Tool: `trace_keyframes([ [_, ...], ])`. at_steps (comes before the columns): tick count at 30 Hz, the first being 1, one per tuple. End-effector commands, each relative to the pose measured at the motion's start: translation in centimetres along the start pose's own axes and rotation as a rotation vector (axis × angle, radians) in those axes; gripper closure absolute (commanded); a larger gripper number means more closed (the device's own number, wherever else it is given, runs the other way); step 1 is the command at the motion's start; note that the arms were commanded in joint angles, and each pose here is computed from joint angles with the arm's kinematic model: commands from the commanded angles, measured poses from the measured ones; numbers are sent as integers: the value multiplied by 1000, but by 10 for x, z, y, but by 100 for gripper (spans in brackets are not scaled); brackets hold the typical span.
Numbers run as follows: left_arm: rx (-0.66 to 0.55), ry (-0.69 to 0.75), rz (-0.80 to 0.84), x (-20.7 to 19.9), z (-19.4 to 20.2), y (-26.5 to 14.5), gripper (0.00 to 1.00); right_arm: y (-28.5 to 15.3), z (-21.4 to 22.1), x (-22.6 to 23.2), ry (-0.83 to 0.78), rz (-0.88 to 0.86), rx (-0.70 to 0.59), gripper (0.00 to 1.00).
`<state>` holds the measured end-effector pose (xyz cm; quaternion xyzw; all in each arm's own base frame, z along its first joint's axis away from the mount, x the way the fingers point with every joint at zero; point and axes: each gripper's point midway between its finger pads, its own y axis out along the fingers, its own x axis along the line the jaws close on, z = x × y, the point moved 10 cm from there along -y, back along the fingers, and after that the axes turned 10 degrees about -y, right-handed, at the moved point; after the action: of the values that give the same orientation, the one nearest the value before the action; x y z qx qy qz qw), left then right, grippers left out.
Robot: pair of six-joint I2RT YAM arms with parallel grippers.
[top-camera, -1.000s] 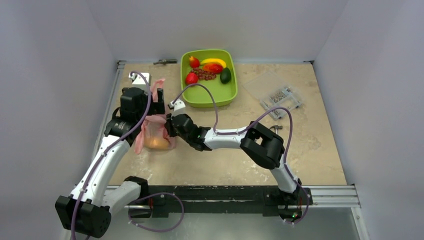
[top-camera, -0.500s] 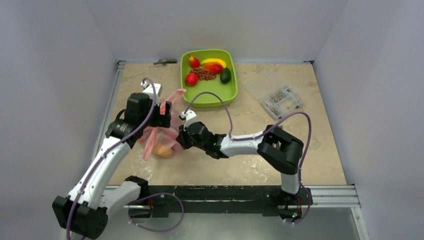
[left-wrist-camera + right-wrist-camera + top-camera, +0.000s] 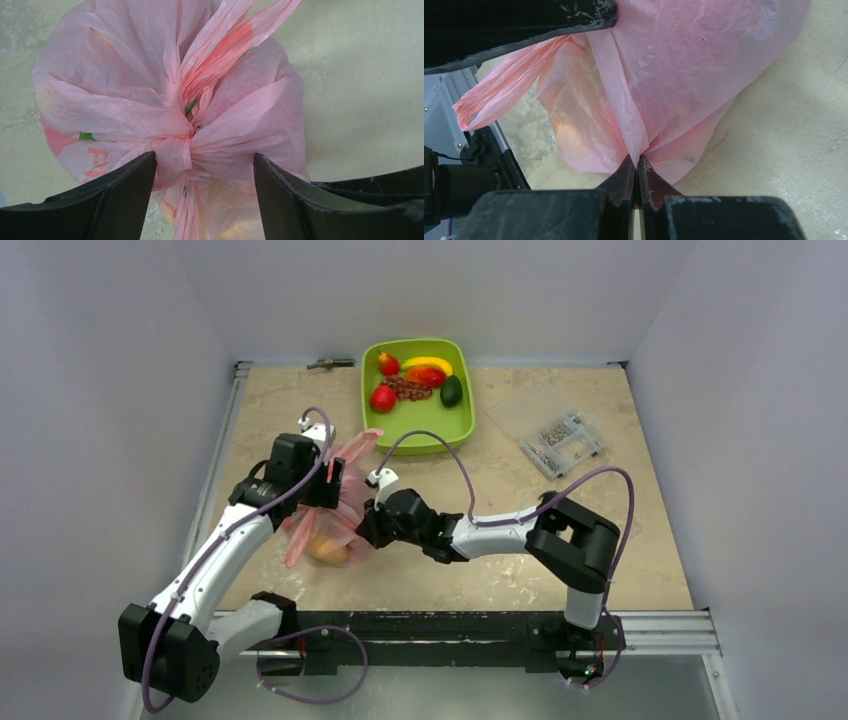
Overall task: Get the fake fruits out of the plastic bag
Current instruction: Untie the plastic bag at the center of the board.
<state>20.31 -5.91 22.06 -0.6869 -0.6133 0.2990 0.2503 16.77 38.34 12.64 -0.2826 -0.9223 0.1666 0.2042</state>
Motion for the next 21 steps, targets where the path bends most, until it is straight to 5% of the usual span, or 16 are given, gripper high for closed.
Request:
trace_keyframes([
  [1,-47,17,5,-3,-19,-1,32,-10,-9,10,13,-64,-36,100],
  [16,-85,6,-69,6,-11,-15,48,-15,-3,7,11,-51,-32,100],
  [18,-43,12,-84,7,-11,-8,57,-16,-5,7,15,-51,-45,100],
  [21,5,21,-110,8,-9,-2,85,-17,-8,7,15,-43,-51,100],
])
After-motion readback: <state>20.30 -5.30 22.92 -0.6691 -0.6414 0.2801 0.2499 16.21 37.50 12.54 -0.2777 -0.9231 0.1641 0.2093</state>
